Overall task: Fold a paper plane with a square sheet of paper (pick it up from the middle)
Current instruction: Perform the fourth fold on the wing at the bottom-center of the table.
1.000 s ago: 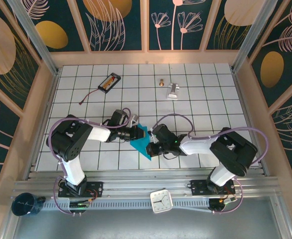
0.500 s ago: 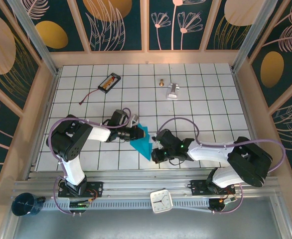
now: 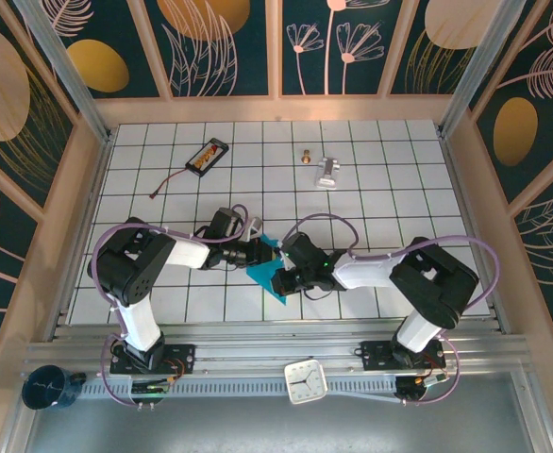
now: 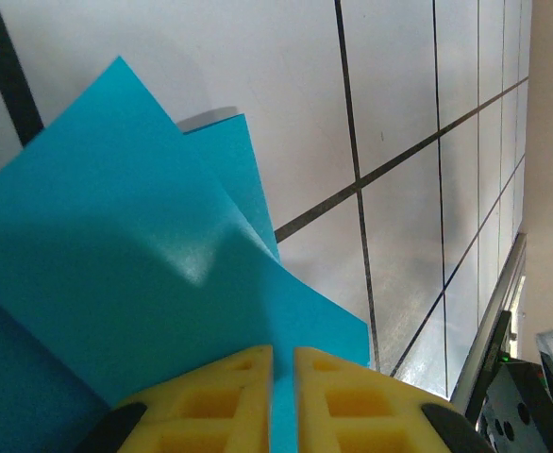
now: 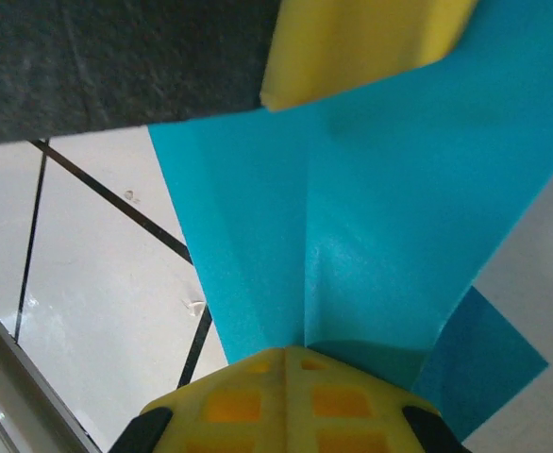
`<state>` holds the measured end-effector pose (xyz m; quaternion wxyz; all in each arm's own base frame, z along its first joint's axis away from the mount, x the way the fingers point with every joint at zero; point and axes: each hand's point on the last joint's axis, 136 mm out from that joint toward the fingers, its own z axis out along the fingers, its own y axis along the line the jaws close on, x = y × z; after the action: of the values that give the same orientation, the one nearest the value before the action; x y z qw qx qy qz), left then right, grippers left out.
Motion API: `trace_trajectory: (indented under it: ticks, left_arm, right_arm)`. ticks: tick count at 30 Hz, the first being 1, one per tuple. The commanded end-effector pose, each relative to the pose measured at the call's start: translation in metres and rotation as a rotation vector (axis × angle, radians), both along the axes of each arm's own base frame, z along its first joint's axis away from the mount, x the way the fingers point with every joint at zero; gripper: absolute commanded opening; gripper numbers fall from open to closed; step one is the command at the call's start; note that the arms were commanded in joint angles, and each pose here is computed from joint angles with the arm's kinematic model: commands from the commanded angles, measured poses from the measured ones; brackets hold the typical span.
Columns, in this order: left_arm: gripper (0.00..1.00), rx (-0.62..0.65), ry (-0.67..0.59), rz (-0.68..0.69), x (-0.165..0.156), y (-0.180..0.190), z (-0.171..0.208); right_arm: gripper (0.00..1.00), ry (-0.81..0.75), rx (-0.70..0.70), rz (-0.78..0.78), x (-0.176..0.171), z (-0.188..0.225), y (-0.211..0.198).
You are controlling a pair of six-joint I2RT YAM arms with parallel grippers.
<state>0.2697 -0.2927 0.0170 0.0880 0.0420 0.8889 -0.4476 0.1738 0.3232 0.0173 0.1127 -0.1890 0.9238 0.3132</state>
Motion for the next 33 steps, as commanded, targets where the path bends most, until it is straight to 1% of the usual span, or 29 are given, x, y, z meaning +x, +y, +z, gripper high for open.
trace_trajectory:
  ticks: [1,5,8,13,16,18,21,25,27,29,33]
  left_arm:
    - [0.14,0.272,0.131,0.068,-0.024,0.046,-0.067]
    - [0.15,0.265,0.130,0.068,-0.023,0.044,-0.066]
    - [0.15,0.224,0.114,0.073,-0.018,0.038,-0.056]
    - [0.23,0.086,0.035,0.093,0.001,0.018,-0.004]
    - [0.25,0.016,0.013,0.115,0.001,0.014,0.027]
    - [0.24,-0.002,0.029,0.126,-0.007,0.013,0.033]
    - [0.17,-0.011,0.055,0.136,-0.022,0.012,0.034]
    - [0.07,-0.010,0.096,0.105,-0.038,0.002,0.029]
    - [0.04,0.001,0.116,0.087,-0.043,-0.003,0.022]
    - [0.01,0.014,0.136,0.081,-0.045,-0.005,0.014]
    - [0.00,0.012,0.157,0.061,-0.047,-0.012,0.007]
  right_arm:
    - [0.00,0.041,-0.019,0.011,-0.015,-0.015,-0.015]
    - [0.00,0.065,-0.031,-0.003,-0.023,-0.025,-0.026]
    - [0.00,0.078,-0.034,-0.019,-0.027,-0.030,-0.031]
    - [0.00,0.090,-0.036,-0.042,-0.030,-0.038,-0.038]
    - [0.00,0.095,-0.034,-0.047,-0.032,-0.041,-0.039]
    - [0.00,0.099,-0.037,-0.048,-0.032,-0.042,-0.040]
    - [0.00,0.097,-0.041,-0.049,-0.032,-0.043,-0.041]
    - [0.00,0.099,-0.048,-0.052,-0.034,-0.045,-0.044]
    - [0.00,0.095,-0.050,-0.053,-0.033,-0.044,-0.044]
    - [0.00,0.094,-0.053,-0.054,-0.033,-0.044,-0.045]
    - [0.00,0.098,-0.060,-0.060,-0.032,-0.045,-0.045]
